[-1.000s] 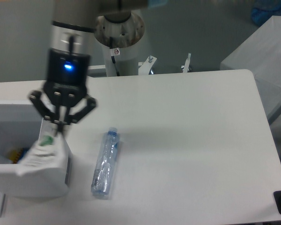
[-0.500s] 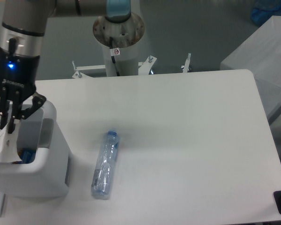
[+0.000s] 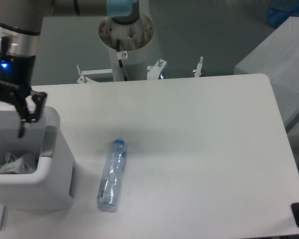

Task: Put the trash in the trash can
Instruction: 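Open the gripper to drop the bag into the bin, then move the gripper over the clear water bottle and lower it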

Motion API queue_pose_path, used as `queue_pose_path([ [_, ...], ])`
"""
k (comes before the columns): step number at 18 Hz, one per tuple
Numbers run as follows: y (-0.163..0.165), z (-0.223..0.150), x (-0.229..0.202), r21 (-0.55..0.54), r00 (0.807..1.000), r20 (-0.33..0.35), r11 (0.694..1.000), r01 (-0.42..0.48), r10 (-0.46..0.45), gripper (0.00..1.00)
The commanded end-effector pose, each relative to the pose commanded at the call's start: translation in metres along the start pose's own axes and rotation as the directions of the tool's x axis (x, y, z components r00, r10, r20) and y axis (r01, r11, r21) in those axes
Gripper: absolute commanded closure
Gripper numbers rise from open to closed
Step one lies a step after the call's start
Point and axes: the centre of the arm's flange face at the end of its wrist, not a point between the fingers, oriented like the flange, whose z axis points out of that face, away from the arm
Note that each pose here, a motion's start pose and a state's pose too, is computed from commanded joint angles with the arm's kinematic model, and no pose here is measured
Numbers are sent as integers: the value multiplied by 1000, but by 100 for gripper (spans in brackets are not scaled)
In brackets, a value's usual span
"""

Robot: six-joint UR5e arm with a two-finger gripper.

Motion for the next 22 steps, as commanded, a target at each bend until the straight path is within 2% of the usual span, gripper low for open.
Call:
queue_pose_path([
  [3, -3, 9, -56, -7, 996, 58, 998, 64, -64, 0],
  [5, 1, 40, -82, -43, 993, 80, 995, 95, -92, 0],
  [7, 4, 61, -115, -29, 986, 121, 992, 119, -115, 0],
  [12, 23, 121, -153, -115, 978, 143, 979, 169, -152, 0],
  [14, 33, 144, -163, -155, 980, 142, 974, 163, -141, 0],
  [18, 57, 177, -175, -239, 992, 118, 969, 70, -42, 0],
  [22, 84, 208, -186, -317, 991, 128, 948, 18, 24, 0],
])
